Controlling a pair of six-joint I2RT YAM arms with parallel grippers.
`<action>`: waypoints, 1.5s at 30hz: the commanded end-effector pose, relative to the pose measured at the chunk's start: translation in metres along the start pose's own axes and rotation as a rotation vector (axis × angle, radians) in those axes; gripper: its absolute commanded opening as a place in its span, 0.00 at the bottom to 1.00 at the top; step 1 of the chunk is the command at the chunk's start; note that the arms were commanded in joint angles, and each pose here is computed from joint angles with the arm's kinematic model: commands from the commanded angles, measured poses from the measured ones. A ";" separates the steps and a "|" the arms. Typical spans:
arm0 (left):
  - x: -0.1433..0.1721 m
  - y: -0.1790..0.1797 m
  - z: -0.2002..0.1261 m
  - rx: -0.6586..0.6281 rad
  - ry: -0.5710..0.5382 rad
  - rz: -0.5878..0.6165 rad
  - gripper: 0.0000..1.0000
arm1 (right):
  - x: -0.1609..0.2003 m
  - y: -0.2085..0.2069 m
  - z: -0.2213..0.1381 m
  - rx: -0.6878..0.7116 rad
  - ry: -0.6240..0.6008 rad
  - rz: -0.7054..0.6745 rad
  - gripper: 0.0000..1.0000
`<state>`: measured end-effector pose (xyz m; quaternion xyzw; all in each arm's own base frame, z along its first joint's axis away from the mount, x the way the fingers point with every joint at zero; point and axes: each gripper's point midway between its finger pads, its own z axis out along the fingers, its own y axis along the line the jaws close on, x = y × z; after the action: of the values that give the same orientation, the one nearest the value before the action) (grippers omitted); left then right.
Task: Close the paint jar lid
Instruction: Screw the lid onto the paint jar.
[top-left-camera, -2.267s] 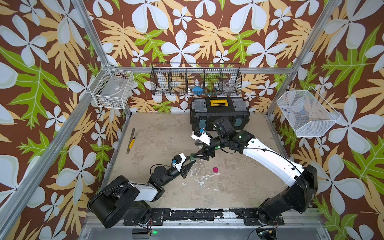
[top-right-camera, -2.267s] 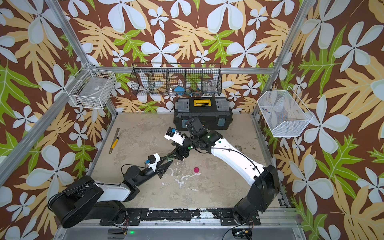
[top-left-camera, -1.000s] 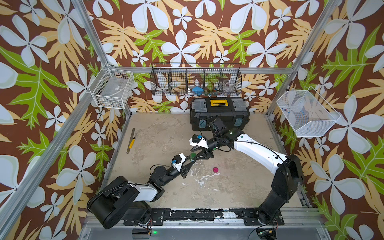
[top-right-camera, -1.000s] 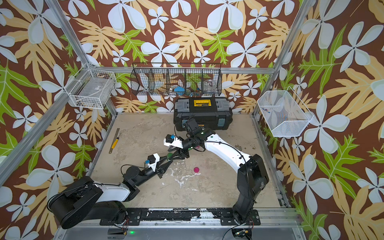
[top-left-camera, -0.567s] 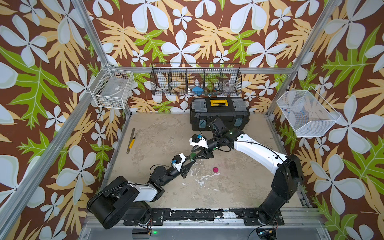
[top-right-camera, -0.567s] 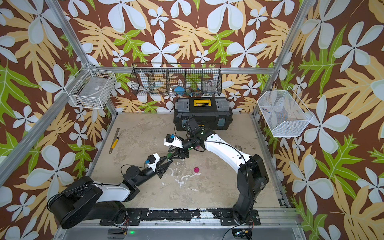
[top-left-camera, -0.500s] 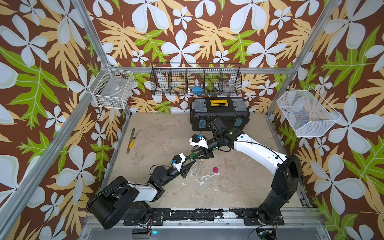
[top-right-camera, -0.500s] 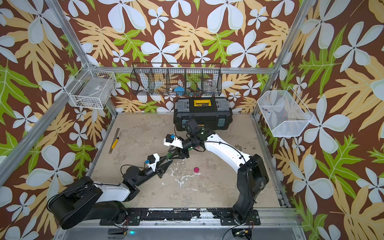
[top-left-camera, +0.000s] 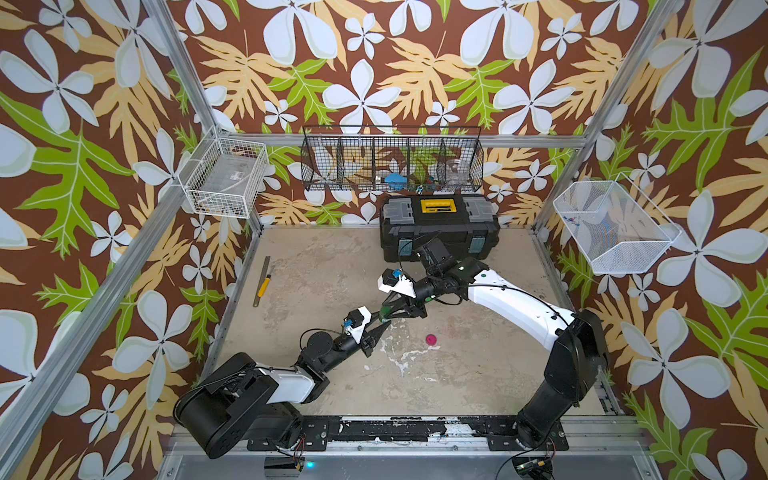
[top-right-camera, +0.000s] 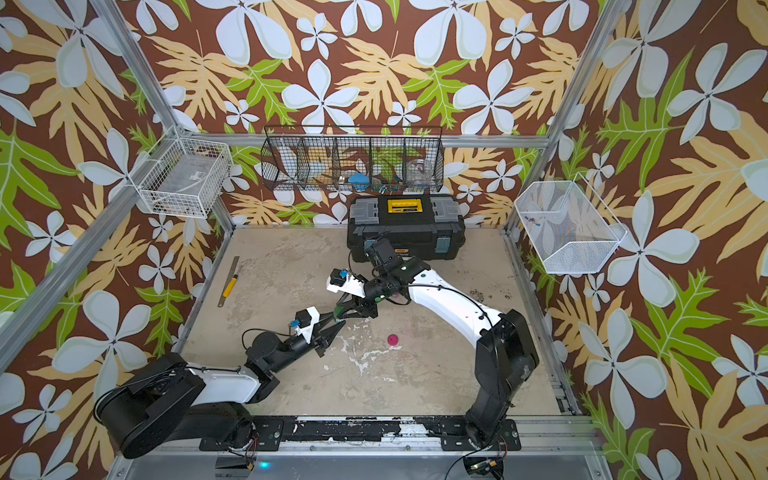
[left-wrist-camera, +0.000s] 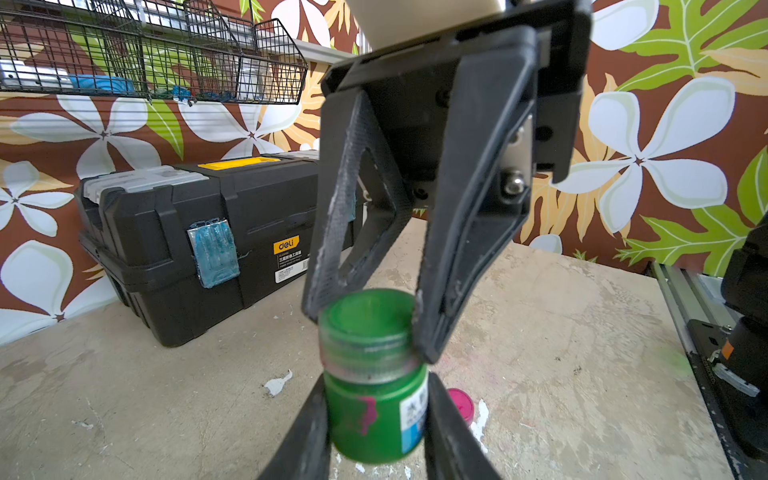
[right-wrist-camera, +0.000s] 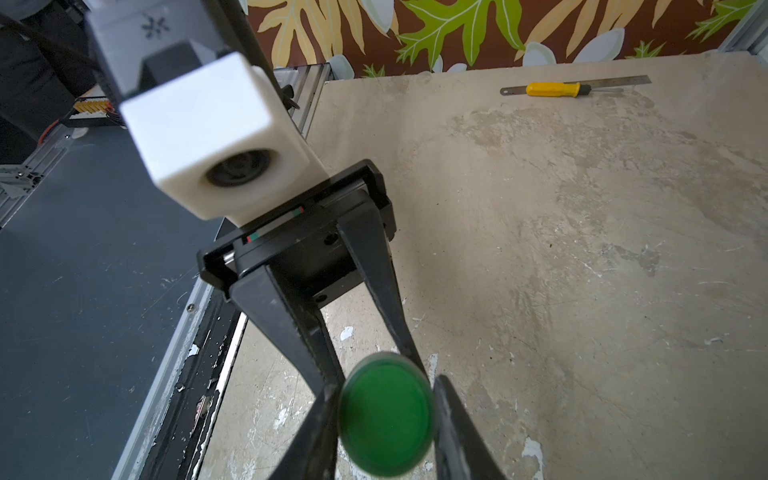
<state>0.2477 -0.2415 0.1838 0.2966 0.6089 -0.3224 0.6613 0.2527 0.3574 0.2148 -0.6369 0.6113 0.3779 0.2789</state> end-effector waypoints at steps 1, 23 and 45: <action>-0.009 0.000 0.000 -0.001 -0.035 0.010 0.12 | -0.001 0.001 0.002 0.023 0.010 0.044 0.29; -0.010 0.003 -0.001 -0.020 -0.036 0.012 0.12 | -0.005 -0.029 -0.006 0.501 0.009 0.482 0.20; -0.010 0.004 -0.001 -0.025 -0.035 0.013 0.12 | -0.007 -0.003 0.025 0.658 0.135 0.737 0.31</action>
<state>0.2543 -0.2337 0.1731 0.2783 0.6344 -0.3020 0.6549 0.2597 0.3735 0.2045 -0.2877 0.8974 0.1743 0.2854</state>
